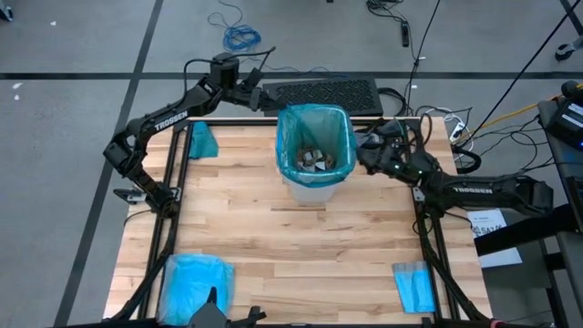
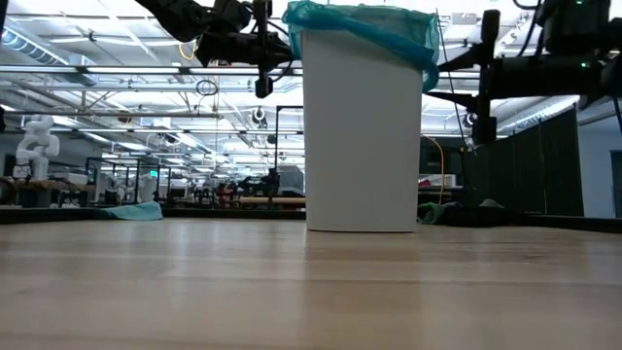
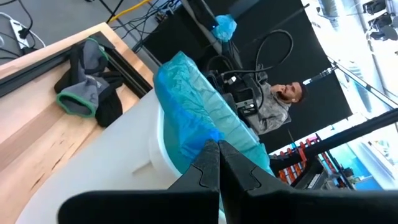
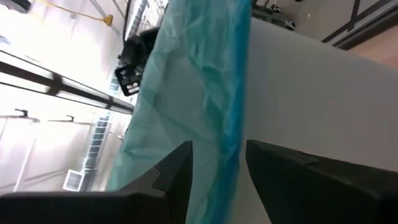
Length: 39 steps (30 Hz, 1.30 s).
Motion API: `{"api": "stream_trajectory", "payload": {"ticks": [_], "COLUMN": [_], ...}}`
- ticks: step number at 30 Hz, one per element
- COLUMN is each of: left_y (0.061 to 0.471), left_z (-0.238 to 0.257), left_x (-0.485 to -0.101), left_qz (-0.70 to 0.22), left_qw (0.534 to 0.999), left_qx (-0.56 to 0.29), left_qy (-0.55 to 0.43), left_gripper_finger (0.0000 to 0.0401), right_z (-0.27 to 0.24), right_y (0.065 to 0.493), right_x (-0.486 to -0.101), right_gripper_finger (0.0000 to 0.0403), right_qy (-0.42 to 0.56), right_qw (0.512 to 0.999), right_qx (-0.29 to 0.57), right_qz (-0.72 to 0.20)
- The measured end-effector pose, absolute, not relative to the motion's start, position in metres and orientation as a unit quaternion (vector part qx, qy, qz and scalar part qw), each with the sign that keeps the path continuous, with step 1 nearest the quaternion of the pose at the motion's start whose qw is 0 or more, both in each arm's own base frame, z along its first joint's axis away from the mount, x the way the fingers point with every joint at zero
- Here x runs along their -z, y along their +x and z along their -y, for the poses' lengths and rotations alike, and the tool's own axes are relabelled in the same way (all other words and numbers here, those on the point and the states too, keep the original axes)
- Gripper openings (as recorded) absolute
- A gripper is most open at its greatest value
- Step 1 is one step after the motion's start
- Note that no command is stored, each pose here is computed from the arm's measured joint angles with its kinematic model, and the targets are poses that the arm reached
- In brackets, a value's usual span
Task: Place trash/remove bag and relplace
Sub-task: Remove the blue trash bag from the trash bin
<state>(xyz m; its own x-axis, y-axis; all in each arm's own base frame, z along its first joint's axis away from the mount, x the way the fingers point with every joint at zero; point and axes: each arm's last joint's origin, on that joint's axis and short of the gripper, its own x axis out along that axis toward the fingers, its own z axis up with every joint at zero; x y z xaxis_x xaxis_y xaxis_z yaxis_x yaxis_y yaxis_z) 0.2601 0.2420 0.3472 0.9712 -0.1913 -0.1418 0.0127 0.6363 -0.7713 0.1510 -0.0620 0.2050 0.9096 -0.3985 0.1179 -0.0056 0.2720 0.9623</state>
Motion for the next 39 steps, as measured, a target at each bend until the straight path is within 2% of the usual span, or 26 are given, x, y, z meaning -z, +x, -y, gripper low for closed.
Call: {"api": "stream_trajectory", "payload": {"ticks": [3,7,8,13,18,23,32,39], "left_y": [0.26,0.261,0.261,0.259,0.257,0.256,0.257,0.264], "left_z": [-0.242,-0.242,-0.242,-0.24,-0.234,-0.231,-0.229,-0.218], "left_x": [-0.348,-0.356,-0.361,-0.398,-0.428,-0.421,-0.405,-0.412], "left_qz": [-0.102,-0.094,-0.09,-0.064,-0.049,-0.086,-0.124,-0.127], "left_qw": [0.901,0.905,0.906,0.921,0.93,0.911,0.909,0.889], "left_qx": [0.059,0.066,0.069,0.099,0.136,0.151,0.12,0.188], "left_qy": [-0.418,-0.41,-0.408,-0.371,-0.339,-0.374,-0.381,-0.397], "left_gripper_finger": [0.0,0.0,0.0,0.0,0.0,0.0,0.0,0.0], "right_z": [0.064,0.064,0.064,0.065,0.063,0.059,0.055,0.043], "right_y": [0.157,0.163,0.163,0.166,0.168,0.164,0.166,0.17], "right_x": [-0.206,-0.224,-0.232,-0.277,-0.338,-0.384,-0.373,-0.39], "right_gripper_finger": [0.0114,0.0024,0.0013,0.0002,0.0001,0.0,0.0,0.0], "right_qy": [0.592,0.563,0.553,0.512,0.455,0.397,0.449,0.46], "right_qw": [0.778,0.799,0.805,0.828,0.871,0.902,0.884,0.882], "right_qx": [0.131,0.115,0.106,0.088,0.082,0.082,0.121,0.026], "right_qz": [0.161,0.179,0.19,0.212,0.17,0.146,0.047,0.104]}}
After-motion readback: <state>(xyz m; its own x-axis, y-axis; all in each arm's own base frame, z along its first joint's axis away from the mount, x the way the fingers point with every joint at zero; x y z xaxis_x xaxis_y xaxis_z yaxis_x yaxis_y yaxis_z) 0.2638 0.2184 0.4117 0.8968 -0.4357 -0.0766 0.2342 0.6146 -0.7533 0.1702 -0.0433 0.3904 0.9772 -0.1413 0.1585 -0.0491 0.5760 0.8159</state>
